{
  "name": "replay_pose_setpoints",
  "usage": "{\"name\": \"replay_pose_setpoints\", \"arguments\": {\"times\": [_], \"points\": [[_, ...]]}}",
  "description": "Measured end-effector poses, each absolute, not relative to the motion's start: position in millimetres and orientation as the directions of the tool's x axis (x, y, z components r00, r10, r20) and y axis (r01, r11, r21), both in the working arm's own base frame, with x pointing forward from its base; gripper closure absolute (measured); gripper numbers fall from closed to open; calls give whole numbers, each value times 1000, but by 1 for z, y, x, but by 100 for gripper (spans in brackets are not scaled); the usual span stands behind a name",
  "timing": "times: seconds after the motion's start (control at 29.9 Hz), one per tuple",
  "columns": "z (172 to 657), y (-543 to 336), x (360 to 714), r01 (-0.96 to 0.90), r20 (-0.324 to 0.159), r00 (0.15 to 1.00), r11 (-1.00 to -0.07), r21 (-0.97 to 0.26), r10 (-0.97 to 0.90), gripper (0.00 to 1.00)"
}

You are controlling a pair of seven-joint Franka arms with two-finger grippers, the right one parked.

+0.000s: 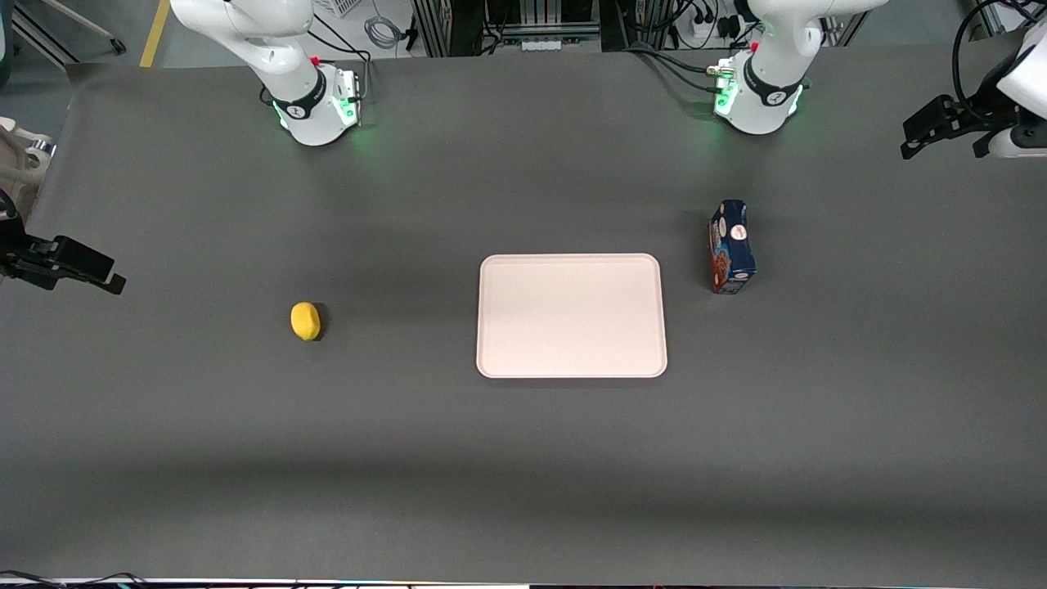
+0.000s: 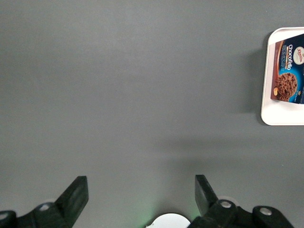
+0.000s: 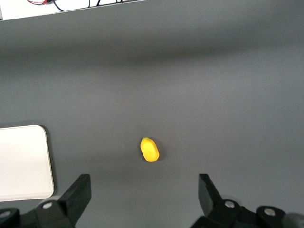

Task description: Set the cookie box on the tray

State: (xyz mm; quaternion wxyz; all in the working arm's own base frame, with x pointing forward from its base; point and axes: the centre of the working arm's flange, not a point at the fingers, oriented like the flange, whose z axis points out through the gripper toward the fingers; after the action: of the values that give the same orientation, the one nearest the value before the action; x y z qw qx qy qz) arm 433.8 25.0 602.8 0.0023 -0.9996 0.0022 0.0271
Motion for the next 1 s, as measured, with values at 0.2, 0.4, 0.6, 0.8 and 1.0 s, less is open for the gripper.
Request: {"name": "replay_pose_setpoints", "arguments": {"times": [0.2, 0.4, 0.6, 0.8, 1.0], "points": [[602, 25, 434, -4, -56, 998, -1000, -4, -4, 0], [601, 25, 435, -4, -59, 998, -1000, -4, -4, 0], [599, 25, 436, -4, -62, 998, -1000, -4, -4, 0], [599, 25, 436, -4, -64, 998, -1000, -4, -4, 0], [602, 25, 437, -5, -57, 998, -1000, -4, -4, 0]]}}
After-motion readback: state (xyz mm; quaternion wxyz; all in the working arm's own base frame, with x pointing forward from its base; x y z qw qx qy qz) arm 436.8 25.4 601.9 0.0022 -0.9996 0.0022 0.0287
